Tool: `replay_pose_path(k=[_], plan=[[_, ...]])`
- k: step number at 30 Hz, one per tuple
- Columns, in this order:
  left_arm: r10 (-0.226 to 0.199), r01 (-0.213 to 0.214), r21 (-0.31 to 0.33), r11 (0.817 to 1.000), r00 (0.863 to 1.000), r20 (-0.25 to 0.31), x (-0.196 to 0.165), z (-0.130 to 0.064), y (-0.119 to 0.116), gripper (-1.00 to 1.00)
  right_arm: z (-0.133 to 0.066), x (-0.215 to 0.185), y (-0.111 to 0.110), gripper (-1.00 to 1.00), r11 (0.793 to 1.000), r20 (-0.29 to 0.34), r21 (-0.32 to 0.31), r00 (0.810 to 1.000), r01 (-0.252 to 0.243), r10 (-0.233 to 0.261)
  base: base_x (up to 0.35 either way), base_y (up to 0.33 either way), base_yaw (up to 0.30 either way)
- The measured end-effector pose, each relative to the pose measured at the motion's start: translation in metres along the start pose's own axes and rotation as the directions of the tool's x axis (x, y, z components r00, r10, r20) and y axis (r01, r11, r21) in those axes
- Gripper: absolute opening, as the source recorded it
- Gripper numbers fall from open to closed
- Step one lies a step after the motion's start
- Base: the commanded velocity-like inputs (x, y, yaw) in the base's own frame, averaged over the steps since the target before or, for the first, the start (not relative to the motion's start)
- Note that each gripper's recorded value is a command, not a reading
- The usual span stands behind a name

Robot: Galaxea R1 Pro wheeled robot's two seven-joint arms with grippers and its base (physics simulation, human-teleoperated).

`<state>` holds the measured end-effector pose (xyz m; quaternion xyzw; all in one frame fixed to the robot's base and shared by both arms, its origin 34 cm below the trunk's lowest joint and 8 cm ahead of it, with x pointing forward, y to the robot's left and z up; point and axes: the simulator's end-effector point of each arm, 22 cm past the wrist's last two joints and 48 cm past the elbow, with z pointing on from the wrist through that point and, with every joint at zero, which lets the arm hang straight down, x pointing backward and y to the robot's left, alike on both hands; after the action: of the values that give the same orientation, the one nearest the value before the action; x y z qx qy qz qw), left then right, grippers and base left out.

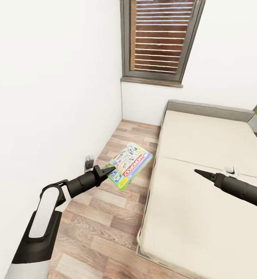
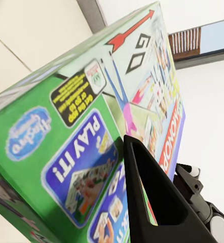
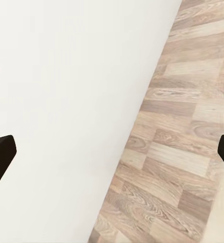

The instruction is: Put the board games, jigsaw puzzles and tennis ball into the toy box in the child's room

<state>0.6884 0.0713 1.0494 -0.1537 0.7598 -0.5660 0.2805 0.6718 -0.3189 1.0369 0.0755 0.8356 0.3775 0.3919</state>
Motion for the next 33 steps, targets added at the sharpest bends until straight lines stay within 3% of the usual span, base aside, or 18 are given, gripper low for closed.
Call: replay_pose_path(k=[33], plan=[[0.036,-0.037,0.026,0.999,0.999,0.015,-0.005,-0.007,-0.026,-1.0,-0.012,-0.014,0.018,1.0,0.999,0.033,-0.018,0.999,0.027,-0.026,0.0,0.0,0.194]])
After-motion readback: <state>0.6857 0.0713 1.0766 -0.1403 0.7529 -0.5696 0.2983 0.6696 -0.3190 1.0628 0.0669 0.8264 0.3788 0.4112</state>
